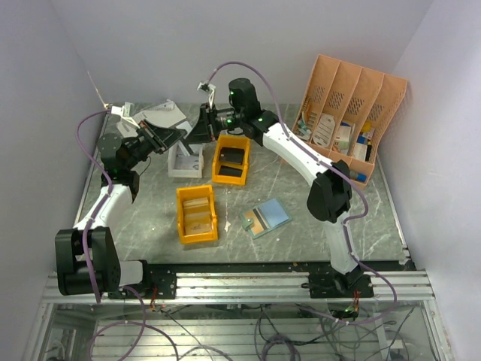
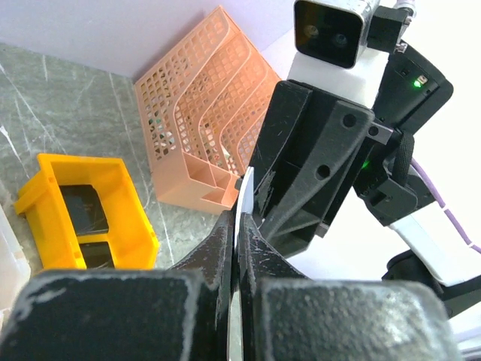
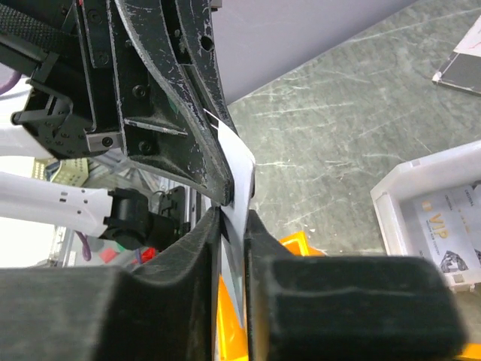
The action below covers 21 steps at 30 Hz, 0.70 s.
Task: Put the credit cards into the card holder
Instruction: Place the credit card at the center of the board.
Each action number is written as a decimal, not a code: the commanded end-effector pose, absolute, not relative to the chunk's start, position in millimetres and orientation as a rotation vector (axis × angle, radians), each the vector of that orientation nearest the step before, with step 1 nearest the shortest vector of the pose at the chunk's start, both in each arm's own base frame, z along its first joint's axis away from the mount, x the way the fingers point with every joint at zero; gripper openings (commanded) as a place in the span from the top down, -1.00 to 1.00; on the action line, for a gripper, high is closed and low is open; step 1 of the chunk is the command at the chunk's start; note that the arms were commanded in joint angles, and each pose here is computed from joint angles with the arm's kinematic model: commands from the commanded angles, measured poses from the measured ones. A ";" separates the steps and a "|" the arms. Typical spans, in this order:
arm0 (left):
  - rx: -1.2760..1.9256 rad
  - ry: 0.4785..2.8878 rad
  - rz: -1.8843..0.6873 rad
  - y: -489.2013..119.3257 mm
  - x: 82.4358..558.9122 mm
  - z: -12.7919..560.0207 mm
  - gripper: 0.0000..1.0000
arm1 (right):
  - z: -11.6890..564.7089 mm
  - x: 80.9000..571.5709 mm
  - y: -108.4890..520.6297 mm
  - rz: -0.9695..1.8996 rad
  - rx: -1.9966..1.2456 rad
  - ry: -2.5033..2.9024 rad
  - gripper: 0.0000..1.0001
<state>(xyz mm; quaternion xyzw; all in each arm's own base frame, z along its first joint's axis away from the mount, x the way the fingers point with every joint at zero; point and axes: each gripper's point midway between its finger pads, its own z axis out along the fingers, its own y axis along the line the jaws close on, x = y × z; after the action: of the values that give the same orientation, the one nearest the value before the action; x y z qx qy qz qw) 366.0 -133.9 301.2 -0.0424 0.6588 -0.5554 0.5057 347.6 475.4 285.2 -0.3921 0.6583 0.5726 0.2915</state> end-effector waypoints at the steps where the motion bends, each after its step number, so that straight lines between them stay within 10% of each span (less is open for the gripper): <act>1: -0.063 1.550 -1.334 -134.8 368.5 313.8 0.85 | 293.8 339.2 479.0 1.563 -1.080 1.703 0.95; 9: 0.027 1.523 -1.429 -144.5 351.1 316.0 0.01 | 307.2 327.8 466.1 1.829 -1.030 1.672 1.00; 21: -0.059 1.543 -1.372 -109.0 348.8 295.8 -0.42 | 311.5 347.2 448.6 1.950 -0.902 1.665 1.00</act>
<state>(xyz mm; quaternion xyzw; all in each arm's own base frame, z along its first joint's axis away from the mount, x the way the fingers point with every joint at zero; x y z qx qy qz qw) 352.6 -129.2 300.6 -0.0179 0.6395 -0.5936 0.4881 333.5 458.7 297.1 -0.3325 0.6110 0.6922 0.1924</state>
